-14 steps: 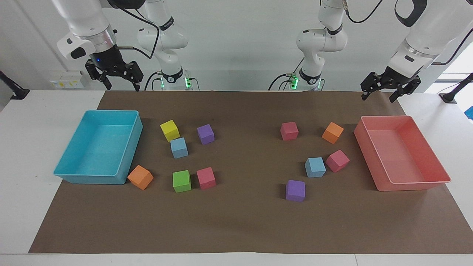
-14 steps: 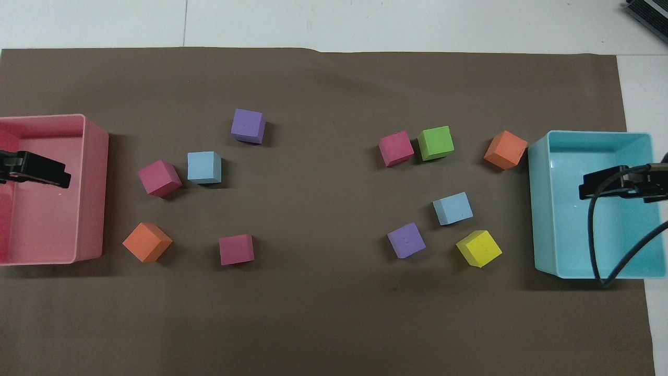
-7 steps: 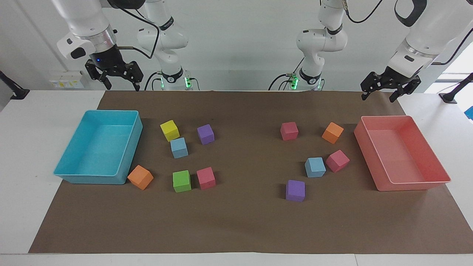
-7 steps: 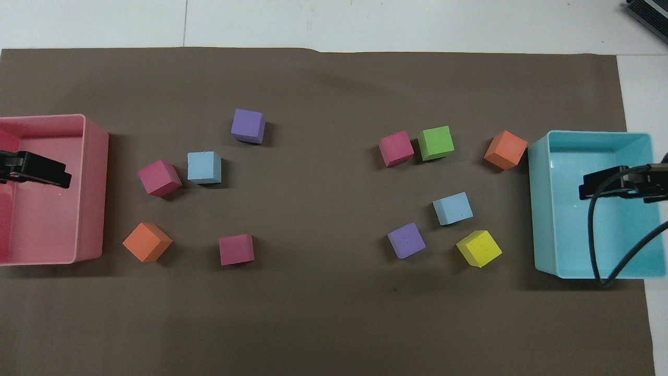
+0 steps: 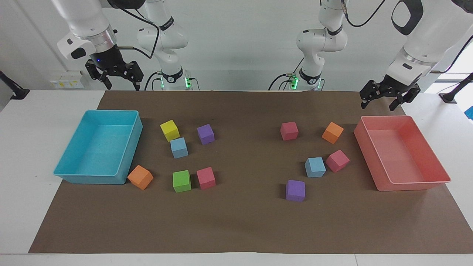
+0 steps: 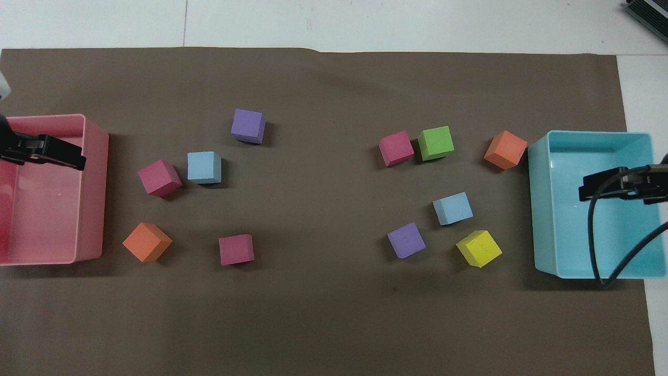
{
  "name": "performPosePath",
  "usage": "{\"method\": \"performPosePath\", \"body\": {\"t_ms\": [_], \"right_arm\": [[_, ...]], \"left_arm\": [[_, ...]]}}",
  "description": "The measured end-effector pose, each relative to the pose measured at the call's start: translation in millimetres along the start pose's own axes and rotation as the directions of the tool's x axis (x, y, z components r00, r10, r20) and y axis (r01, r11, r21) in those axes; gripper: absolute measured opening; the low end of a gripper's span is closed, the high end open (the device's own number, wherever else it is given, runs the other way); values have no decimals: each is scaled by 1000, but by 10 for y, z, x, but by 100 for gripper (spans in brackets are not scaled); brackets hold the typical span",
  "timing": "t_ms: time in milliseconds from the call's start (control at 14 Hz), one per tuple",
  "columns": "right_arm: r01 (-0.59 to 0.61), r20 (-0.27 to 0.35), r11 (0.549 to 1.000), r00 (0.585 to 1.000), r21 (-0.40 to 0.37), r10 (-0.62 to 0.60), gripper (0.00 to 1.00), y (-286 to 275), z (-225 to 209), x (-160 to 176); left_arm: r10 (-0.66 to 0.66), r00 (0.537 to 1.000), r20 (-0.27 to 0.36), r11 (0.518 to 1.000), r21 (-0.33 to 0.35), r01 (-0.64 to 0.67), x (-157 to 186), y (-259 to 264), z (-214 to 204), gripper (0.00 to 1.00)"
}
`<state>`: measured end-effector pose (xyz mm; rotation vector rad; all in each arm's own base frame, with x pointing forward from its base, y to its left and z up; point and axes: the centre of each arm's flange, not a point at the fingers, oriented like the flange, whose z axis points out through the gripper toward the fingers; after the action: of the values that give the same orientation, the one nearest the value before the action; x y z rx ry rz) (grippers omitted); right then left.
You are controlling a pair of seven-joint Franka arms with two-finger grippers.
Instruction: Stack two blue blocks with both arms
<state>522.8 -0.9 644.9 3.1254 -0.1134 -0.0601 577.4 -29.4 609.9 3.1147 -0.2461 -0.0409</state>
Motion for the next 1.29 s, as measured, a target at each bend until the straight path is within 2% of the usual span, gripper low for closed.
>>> {"method": "performPosePath", "body": {"t_ms": [358, 788, 1075, 1290], "right_arm": [[0, -2, 1000, 1000, 1, 0, 100, 1, -9, -3], [22, -14, 1000, 1000, 1, -22, 100, -112, 50, 10], [82, -46, 997, 996, 2, -82, 100, -430, 416, 114], [136, -57, 991, 989, -1, -136, 100, -755, 851, 242]], "left_arm": [[21, 999, 40, 1000, -5, -21, -44, 121, 102, 100], [10, 1000, 29, 1000, -4, -10, -105, 66, 34, 100], [1, 1000, 28, 1000, -4, -1, -113, 16, 27, 100], [1, 1000, 28, 1000, -4, -1, -113, 17, 27, 100]]}}
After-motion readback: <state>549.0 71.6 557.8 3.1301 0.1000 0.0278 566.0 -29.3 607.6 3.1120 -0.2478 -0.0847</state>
